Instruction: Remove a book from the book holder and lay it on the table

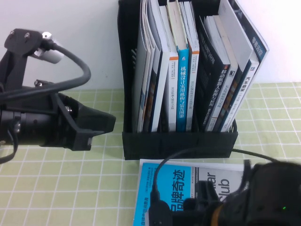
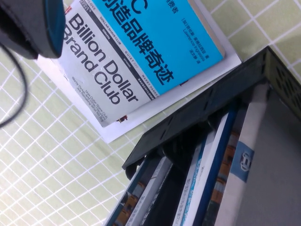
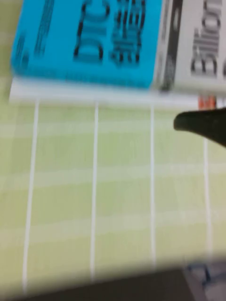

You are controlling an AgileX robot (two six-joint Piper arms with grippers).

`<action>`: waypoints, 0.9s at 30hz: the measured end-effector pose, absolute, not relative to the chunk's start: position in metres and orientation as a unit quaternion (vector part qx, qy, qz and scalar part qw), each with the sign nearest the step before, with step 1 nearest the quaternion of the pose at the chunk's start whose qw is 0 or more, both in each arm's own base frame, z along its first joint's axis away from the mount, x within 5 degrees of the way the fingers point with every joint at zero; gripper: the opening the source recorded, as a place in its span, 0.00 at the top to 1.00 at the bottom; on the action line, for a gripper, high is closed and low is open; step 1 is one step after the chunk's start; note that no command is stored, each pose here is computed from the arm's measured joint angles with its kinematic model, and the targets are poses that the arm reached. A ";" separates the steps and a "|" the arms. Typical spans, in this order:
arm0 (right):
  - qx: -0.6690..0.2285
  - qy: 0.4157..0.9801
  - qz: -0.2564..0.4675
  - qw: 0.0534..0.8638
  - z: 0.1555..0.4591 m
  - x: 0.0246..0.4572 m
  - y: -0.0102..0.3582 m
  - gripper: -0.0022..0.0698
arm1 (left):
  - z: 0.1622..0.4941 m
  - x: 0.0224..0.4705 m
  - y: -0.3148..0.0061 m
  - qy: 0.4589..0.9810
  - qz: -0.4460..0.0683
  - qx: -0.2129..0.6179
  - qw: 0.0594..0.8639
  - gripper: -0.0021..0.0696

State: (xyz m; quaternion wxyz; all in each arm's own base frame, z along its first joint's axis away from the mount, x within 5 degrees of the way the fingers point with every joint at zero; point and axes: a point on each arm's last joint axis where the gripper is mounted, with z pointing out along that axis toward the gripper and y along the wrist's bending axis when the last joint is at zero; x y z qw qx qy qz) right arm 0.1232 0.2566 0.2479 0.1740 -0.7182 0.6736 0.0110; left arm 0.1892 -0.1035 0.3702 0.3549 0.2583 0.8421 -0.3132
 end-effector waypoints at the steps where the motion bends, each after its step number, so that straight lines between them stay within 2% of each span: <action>1: -0.723 0.672 0.032 0.160 0.259 0.117 0.255 0.17 | 0.370 0.189 -0.103 0.842 -0.313 0.259 0.355 0.97; 4: -0.726 0.667 0.073 0.147 0.290 0.106 0.248 0.19 | 0.371 0.187 -0.103 0.839 -0.310 0.266 0.360 0.97; 8: -0.716 0.667 0.065 0.195 0.329 0.103 0.230 0.29 | 0.373 0.176 -0.101 0.830 -0.317 0.264 0.377 0.97; 11: -0.696 0.674 0.027 0.247 0.352 0.104 0.207 0.47 | 0.368 0.160 -0.096 0.823 -0.316 0.258 0.396 0.97; 15: -0.667 0.690 -0.009 0.282 0.376 0.098 0.171 0.82 | 0.355 0.128 -0.085 0.812 -0.307 0.246 0.430 0.97; 16: -0.657 0.696 -0.013 0.288 0.381 0.095 0.162 0.87 | 0.350 0.119 -0.082 0.810 -0.305 0.242 0.440 0.97; 19: -0.622 0.719 -0.012 0.310 0.395 0.086 0.133 0.94 | 0.337 0.092 -0.073 0.795 -0.301 0.230 0.473 0.97; 23: -0.553 0.742 0.039 0.376 0.414 0.068 0.090 0.96 | 0.319 0.062 -0.062 0.772 -0.296 0.212 0.521 0.97; 27: -0.485 0.741 0.109 0.450 0.407 0.050 0.052 0.97 | 0.301 0.042 -0.052 0.740 -0.291 0.181 0.578 0.97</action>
